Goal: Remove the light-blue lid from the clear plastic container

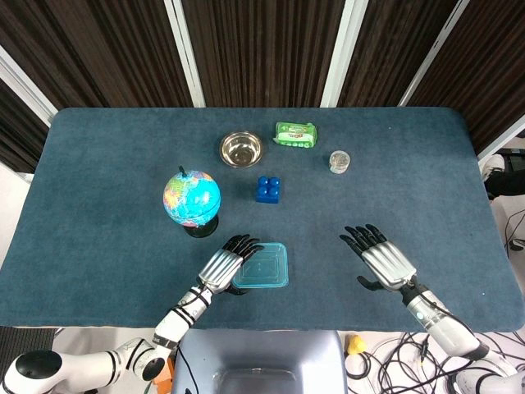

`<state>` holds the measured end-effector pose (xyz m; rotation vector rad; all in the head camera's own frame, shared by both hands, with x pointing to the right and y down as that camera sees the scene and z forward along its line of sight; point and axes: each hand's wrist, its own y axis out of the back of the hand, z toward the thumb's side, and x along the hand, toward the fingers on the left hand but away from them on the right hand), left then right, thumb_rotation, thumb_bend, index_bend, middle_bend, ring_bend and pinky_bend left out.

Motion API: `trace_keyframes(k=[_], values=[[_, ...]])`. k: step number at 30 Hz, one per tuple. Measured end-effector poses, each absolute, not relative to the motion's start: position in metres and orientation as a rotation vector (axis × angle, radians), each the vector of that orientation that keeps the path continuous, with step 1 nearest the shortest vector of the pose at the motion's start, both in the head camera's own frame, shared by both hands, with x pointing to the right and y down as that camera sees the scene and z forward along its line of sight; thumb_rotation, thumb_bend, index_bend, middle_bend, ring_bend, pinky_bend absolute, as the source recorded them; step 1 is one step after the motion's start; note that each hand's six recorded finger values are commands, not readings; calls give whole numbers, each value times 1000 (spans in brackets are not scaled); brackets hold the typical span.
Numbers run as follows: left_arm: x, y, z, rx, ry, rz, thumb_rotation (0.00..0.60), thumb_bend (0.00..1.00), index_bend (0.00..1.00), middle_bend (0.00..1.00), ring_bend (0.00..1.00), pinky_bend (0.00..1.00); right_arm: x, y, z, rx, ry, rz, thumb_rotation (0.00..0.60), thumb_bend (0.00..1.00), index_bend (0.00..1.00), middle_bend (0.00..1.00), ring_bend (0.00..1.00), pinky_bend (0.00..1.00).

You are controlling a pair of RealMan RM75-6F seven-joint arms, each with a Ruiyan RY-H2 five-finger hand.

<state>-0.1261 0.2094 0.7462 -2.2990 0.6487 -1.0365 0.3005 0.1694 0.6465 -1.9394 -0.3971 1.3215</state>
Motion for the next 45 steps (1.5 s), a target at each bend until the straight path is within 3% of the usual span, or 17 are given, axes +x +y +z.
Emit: trace_keyframes(k=[9,18,22,45], values=[[-126,215,749,-2301,640,-1028,600,206,413,316,123,180,277,178,654,-1961,-352,1272,600,251,16,0,0,0],[-127,217,749,-2311,650,-1027,600,209,423,335,138,206,219,194,659,-1986,-351,1036,600,252,343,0,0,0],[-129,218,747,-2311,647,-1024,600,208,431,342,137,207,198,199,664,-1975,-378,939,600,252,434,0,0,0],[-133,220,746,-2316,646,-1029,600,209,431,341,137,217,161,213,684,-1986,-432,831,600,252,503,0,0,0]])
